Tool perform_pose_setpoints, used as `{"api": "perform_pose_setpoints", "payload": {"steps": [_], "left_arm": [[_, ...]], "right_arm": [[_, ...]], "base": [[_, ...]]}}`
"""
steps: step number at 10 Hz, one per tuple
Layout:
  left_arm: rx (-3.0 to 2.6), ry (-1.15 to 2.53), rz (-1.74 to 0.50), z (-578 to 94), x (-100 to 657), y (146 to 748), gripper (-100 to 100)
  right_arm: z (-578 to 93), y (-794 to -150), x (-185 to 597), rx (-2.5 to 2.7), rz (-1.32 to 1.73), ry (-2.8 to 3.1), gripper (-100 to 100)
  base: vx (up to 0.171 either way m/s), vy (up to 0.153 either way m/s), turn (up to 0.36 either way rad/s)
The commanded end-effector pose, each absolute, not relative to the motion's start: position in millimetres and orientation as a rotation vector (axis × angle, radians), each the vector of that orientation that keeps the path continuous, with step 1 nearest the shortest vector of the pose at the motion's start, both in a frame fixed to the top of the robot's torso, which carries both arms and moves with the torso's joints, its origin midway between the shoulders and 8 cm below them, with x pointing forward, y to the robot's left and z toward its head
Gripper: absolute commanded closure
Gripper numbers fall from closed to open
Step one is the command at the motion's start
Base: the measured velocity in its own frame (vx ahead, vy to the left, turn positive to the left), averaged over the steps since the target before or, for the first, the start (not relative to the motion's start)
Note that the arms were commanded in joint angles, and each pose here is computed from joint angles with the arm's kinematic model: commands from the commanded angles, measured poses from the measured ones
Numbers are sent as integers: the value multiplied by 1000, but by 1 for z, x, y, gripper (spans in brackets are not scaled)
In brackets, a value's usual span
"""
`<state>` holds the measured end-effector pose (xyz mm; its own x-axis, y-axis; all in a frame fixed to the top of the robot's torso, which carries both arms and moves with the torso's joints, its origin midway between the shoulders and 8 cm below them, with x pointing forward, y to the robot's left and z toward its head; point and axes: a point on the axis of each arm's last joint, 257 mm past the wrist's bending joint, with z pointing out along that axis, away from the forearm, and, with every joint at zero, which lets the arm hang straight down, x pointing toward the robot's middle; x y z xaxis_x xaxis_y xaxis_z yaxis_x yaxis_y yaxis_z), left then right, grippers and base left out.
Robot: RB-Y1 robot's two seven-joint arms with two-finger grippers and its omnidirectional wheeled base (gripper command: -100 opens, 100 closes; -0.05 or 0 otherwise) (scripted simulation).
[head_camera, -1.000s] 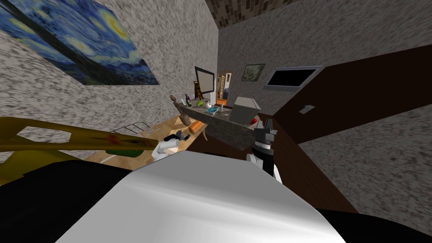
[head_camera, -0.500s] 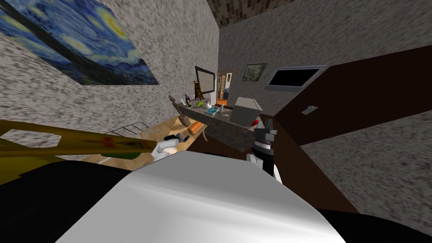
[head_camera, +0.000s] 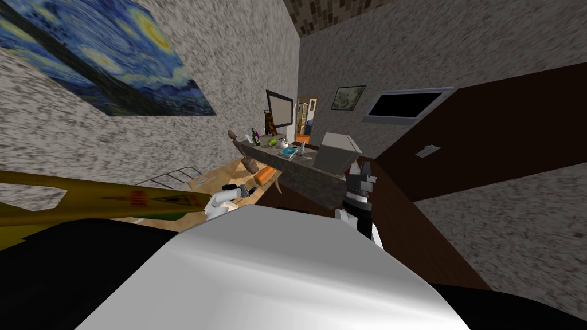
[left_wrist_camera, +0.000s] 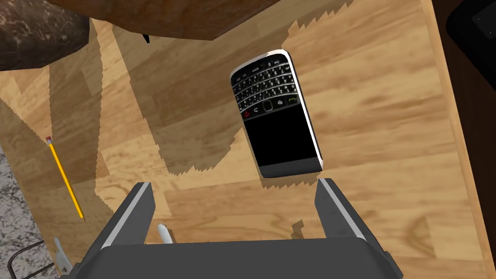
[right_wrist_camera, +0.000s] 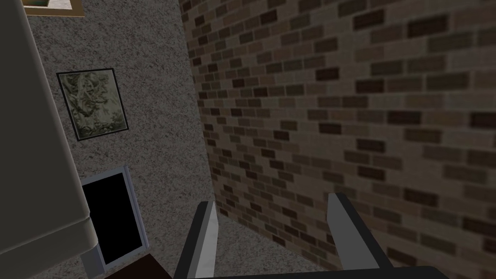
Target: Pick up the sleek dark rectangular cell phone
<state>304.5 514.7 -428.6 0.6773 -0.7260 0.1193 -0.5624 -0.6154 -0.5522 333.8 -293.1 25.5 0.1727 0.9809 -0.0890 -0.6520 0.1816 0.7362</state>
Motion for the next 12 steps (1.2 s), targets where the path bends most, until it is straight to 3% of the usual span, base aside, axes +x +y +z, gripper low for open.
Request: {"api": "perform_pose_setpoints", "payload": {"steps": [1,12], "left_arm": [[-2493,965,-421,-441,291,514,-100],[-2878,801,-179,-483,221,498,-100]], "right_arm": [[26,-293,334,627,1272,645,0],[26,-293,334,627,1272,645,0]], "base": [[97,2,40],[87,2,41]]}}
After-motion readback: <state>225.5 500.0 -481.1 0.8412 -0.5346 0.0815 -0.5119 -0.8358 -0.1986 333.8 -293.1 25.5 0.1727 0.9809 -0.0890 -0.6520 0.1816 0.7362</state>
